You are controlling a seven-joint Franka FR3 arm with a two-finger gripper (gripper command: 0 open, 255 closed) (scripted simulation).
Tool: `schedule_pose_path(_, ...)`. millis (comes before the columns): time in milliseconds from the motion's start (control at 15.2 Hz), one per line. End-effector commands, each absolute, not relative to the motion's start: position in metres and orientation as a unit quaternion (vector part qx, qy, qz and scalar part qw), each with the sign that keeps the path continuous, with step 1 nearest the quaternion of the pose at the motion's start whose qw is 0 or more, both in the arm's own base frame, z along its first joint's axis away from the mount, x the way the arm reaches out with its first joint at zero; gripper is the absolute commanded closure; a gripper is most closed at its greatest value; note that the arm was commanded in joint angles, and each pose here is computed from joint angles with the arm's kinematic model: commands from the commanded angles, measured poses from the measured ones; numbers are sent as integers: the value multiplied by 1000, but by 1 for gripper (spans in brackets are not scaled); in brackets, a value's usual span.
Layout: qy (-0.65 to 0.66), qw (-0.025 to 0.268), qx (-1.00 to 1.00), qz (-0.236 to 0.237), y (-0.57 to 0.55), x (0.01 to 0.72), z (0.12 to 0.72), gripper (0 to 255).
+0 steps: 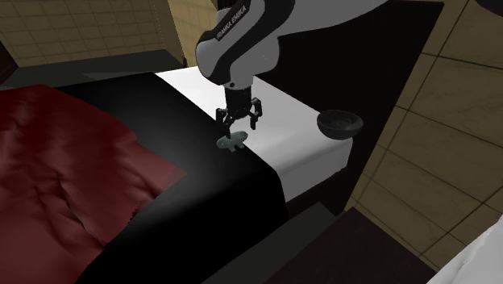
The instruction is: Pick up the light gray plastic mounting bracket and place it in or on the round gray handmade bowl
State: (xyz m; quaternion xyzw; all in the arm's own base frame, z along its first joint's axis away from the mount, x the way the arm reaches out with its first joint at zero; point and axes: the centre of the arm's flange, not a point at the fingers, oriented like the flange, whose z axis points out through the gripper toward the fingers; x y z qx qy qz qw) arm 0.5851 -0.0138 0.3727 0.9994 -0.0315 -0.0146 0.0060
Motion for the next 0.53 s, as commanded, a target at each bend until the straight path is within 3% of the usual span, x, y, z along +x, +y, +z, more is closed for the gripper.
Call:
schedule_pose_path(0, -33, 6, 999, -9, -15, 608, 363, 0)
schedule_pose_path(462, -35, 7, 999, -4, -18, 628, 326, 0)
